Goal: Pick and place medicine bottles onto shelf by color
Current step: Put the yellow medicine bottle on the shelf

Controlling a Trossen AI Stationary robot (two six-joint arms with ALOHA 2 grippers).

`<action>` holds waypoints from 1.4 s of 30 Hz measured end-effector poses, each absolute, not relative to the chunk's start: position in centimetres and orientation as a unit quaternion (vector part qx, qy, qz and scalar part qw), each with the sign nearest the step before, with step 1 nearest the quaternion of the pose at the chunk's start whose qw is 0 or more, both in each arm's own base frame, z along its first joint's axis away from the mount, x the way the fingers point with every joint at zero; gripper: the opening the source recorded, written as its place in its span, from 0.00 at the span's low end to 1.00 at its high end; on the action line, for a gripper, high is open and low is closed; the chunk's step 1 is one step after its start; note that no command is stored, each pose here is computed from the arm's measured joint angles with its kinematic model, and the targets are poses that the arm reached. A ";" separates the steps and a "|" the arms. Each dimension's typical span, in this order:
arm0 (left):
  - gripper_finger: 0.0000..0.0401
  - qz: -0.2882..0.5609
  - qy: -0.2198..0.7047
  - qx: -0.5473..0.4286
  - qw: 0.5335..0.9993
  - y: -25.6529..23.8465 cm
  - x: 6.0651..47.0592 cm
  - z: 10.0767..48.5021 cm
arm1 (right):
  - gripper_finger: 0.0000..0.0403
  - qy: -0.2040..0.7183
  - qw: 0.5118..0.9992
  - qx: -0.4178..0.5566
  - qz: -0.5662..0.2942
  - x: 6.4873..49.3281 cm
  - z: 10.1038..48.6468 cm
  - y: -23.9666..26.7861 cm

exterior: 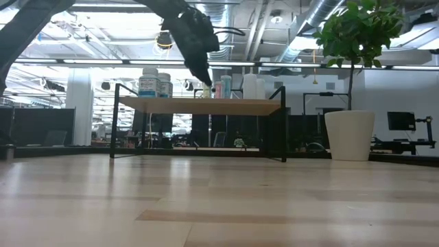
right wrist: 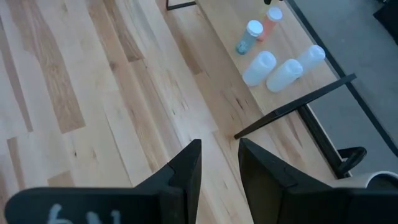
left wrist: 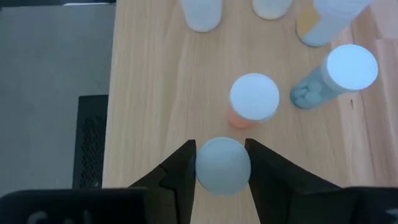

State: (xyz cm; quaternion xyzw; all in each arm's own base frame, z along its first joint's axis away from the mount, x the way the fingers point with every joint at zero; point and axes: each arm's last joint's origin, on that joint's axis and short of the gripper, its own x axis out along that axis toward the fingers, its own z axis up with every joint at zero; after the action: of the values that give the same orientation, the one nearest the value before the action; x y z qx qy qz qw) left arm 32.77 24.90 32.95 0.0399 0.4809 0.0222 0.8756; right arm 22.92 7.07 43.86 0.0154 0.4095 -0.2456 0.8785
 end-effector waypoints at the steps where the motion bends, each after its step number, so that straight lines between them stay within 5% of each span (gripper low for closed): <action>1: 0.28 0.023 0.481 0.038 0.875 24.9 32.8 32.9 | 0.31 0.410 0.878 0.015 -0.246 22.9 43.9 7.1; 42: 0.29 0.045 0.492 0.026 0.869 24.9 32.7 32.9 | 0.31 0.410 0.878 0.016 -0.244 22.9 43.9 7.1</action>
State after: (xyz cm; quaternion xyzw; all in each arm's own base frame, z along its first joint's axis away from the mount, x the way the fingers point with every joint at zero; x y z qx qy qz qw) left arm 32.70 24.90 32.90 0.0261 0.4917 0.0446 0.8692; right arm 22.91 7.08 43.86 0.0162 0.4104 -0.2443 0.8784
